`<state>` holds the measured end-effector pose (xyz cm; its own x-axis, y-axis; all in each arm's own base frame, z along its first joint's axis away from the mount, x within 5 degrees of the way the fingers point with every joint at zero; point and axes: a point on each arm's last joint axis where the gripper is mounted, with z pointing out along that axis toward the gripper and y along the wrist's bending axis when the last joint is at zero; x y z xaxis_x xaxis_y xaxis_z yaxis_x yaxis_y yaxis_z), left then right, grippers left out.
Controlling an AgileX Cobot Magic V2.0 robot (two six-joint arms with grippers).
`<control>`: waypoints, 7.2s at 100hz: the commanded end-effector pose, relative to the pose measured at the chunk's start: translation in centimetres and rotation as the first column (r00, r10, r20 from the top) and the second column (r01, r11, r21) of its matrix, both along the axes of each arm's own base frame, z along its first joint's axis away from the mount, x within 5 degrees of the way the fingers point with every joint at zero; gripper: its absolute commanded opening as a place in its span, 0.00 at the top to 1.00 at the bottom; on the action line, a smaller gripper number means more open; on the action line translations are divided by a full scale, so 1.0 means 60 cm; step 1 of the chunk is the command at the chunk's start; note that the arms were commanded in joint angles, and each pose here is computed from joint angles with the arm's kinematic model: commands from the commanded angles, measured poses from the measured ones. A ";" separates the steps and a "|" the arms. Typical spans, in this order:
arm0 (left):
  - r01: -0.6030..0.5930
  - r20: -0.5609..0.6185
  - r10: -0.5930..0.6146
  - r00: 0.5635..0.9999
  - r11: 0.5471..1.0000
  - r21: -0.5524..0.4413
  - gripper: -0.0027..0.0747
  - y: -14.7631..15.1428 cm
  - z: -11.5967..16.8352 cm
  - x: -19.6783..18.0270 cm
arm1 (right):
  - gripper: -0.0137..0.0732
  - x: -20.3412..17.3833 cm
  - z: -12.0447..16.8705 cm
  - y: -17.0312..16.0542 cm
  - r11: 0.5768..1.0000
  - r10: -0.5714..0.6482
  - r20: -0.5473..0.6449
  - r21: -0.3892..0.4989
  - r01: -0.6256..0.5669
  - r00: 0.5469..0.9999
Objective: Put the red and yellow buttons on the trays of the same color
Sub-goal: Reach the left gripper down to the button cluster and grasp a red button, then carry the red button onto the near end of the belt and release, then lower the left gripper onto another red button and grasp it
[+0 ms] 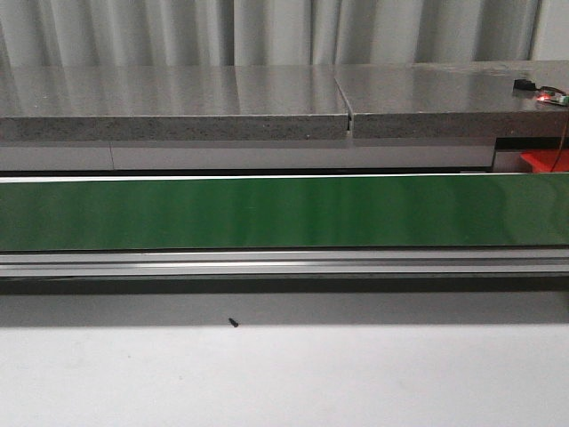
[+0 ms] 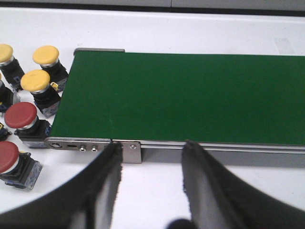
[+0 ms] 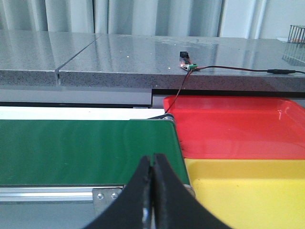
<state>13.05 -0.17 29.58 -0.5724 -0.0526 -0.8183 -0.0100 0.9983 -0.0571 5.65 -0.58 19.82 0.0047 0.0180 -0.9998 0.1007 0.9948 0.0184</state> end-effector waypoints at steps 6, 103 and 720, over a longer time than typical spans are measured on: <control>-0.013 0.027 0.013 1.000 1.000 -0.023 0.35 0.000 0.017 0.032 | 0.92 -0.004 0.022 0.000 1.000 -0.001 0.106 -0.021 0.003 0.994; -0.563 -0.477 0.467 0.744 0.823 -0.071 0.35 0.177 -0.007 0.124 | 0.92 -0.004 0.022 0.000 1.000 -0.001 0.106 -0.021 0.003 0.994; -0.388 -0.155 0.374 0.914 0.919 -0.072 0.71 0.172 0.077 0.226 | 0.92 -0.004 0.022 0.000 1.000 -0.001 0.106 -0.021 0.003 0.994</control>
